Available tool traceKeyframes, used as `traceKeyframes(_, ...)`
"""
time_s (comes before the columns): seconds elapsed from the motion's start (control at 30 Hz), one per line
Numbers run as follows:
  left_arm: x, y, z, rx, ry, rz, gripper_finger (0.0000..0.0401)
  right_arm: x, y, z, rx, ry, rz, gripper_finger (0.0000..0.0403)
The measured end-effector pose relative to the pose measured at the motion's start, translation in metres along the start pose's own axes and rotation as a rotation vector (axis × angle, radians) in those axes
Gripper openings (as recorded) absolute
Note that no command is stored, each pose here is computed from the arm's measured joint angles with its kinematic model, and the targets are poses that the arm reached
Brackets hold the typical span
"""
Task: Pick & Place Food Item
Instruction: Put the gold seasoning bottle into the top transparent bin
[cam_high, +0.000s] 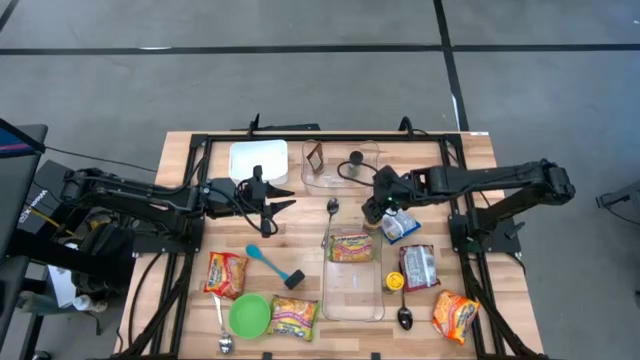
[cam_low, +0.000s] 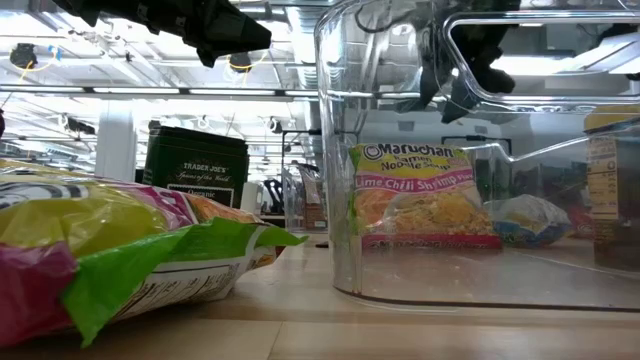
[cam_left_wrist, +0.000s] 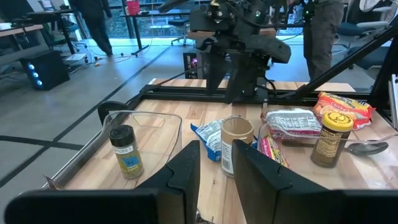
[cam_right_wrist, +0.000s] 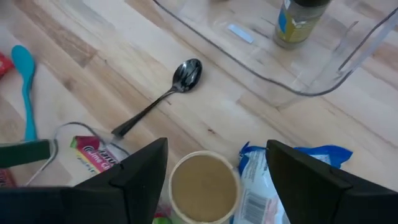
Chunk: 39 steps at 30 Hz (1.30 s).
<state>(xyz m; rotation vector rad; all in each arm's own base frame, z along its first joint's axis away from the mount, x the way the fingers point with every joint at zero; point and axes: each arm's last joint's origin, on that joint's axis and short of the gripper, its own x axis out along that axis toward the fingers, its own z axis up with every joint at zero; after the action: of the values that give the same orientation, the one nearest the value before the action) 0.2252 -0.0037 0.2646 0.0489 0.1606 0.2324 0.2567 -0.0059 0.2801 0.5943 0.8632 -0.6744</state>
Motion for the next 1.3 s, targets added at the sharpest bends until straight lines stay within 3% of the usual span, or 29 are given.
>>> traceKeyframes(1.1,0.0000,0.0000,0.0000,0.000,0.000,0.000,0.0088,-0.0002,0.0017,0.0012,-0.059,-0.026,0.004,0.0265)
traceKeyframes(1.3,0.0000,0.0000,0.0000,-0.001,0.000,0.000,0.0088,-0.0002,0.0017,0.0012,0.037,-0.026,0.006,0.0265)
